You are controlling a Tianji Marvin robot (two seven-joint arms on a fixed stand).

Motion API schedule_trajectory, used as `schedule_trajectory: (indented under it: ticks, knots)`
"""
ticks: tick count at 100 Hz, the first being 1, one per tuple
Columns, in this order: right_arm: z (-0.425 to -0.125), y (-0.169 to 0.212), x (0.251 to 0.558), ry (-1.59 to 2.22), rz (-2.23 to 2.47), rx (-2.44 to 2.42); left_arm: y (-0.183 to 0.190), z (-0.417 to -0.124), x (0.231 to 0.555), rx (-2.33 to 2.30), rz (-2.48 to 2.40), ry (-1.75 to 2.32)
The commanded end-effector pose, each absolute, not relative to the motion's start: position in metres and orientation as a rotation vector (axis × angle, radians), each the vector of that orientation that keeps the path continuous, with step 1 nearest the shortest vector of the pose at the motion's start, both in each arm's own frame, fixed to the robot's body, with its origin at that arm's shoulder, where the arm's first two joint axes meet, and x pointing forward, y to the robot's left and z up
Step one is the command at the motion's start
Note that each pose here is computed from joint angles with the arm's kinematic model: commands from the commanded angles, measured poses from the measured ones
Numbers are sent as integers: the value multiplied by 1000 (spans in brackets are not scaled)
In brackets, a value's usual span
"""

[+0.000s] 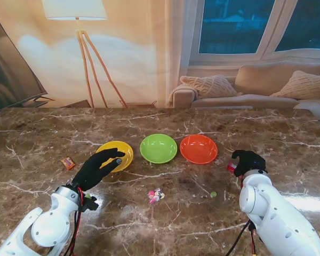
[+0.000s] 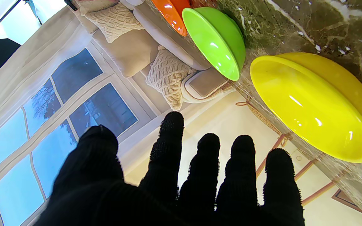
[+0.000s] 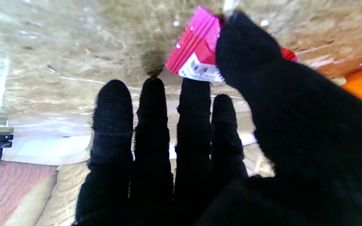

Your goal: Portion candies into small dishes

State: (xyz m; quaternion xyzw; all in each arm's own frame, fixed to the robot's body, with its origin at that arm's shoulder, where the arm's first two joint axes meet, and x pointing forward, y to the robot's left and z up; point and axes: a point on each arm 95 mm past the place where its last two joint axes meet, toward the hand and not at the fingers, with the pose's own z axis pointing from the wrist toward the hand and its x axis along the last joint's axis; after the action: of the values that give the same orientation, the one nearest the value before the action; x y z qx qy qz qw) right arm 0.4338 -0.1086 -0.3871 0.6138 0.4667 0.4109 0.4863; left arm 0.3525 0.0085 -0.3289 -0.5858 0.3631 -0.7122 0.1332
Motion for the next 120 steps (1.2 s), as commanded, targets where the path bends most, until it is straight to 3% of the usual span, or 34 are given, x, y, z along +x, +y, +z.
schedule_trajectory:
  ticks: [1, 120]
  knots:
    - [-433, -105, 406, 1228, 911, 1616, 7, -331, 350, -1710, -2064, 1054]
    - [-438, -106, 404, 1202, 933, 1615, 6, -331, 350, -1733, -2077, 1043]
